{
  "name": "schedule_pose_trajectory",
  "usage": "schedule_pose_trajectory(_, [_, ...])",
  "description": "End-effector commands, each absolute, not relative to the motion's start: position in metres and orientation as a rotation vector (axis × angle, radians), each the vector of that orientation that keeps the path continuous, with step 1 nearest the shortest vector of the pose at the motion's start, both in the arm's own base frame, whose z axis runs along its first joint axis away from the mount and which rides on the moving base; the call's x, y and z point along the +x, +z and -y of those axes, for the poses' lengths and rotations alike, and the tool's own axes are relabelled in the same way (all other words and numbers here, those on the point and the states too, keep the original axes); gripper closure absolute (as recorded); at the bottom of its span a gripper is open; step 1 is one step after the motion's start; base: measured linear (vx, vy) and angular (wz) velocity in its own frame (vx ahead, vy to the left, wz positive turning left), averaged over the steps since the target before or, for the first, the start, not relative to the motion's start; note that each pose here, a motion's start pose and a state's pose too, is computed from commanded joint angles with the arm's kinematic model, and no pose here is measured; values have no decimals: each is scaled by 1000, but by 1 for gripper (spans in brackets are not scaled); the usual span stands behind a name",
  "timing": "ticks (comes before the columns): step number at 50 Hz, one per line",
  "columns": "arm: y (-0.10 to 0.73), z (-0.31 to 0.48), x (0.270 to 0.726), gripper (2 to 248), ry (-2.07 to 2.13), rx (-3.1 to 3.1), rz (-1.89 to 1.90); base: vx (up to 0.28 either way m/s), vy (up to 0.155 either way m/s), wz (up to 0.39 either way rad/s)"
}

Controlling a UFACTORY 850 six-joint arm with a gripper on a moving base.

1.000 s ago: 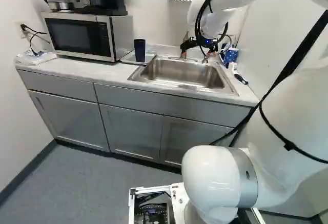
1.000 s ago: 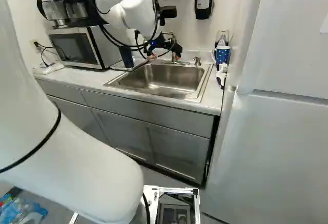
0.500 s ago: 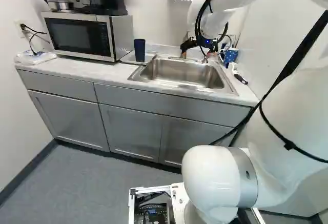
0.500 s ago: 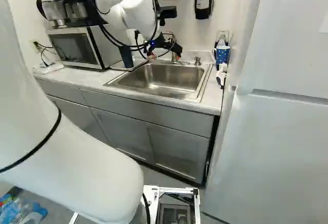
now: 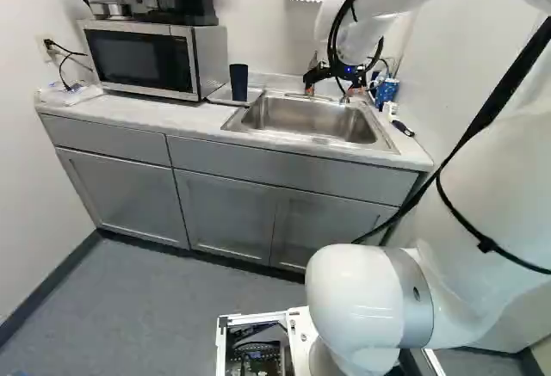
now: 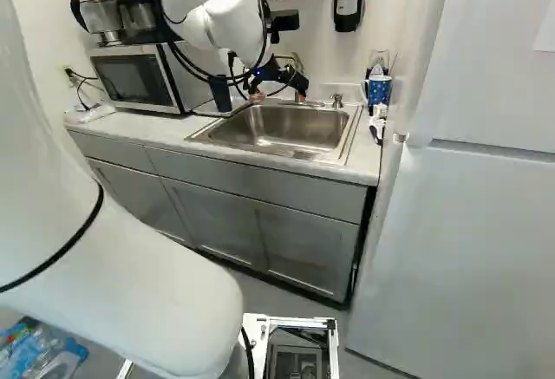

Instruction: Rinse the cup and place it in the tray

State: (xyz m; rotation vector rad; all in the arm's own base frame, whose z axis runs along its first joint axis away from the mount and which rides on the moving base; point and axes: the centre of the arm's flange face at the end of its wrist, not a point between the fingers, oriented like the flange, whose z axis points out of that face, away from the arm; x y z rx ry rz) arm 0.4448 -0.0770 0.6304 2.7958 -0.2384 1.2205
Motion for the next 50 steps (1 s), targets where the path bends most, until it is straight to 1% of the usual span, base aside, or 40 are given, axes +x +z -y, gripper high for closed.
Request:
schedule_pose_trajectory(12, [630,77,445,3,1221,2796,238,-98,83,-4])
schedule_pose_trajectory(50, [630,77,445,3,1221,2796,238,-133,89,-9])
